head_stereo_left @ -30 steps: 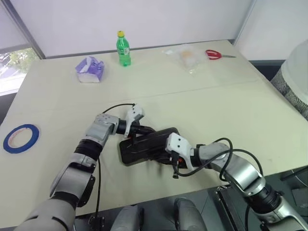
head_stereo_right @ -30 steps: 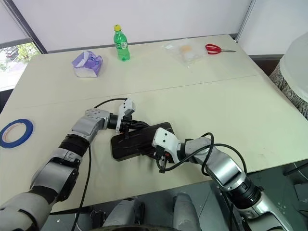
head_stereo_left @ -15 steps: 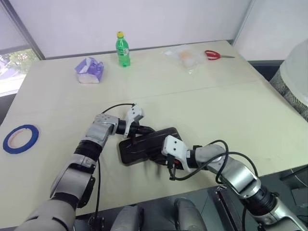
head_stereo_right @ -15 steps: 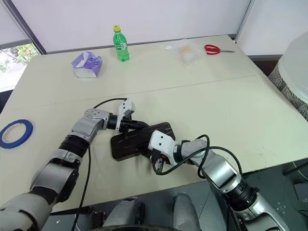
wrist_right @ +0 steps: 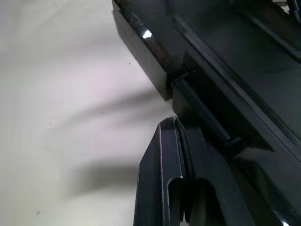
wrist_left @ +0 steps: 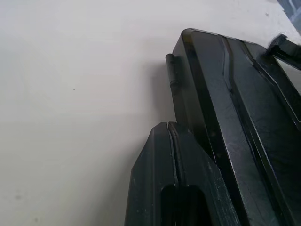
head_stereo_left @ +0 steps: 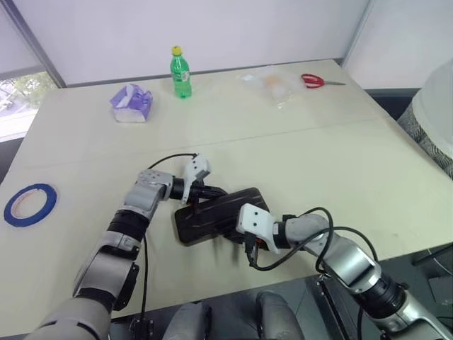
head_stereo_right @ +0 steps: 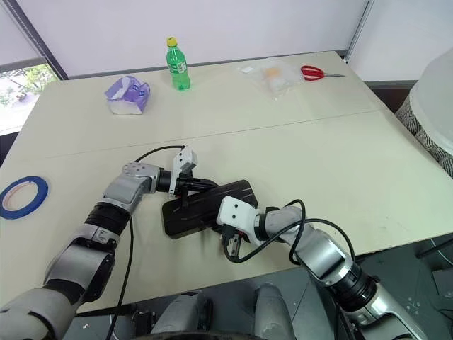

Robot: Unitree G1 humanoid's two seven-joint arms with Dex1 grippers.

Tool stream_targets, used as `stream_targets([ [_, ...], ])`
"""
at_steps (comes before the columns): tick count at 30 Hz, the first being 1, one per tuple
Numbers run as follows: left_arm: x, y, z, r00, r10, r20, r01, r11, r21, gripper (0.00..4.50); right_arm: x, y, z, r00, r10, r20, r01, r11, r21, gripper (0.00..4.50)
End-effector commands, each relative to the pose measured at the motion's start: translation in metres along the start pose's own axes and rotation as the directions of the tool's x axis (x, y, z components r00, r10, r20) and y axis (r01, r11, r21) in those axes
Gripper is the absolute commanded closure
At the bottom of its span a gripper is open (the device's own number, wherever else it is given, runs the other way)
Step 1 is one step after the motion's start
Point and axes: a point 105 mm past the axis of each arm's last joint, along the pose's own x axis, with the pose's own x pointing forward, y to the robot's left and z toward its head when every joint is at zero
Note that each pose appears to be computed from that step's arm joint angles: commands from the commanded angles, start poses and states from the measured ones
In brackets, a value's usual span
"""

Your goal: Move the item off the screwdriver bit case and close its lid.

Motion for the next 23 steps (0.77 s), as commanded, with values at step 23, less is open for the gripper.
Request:
stream_targets([
  [23,-0.130,-0.071,0.053,0.980,0.149,0.129,-0.141,0.987,-0.073,4.50,-0.163,-0.042,0.047,0.971,-0.239,-0.004,0.239,0.970,-0.046,4.47],
])
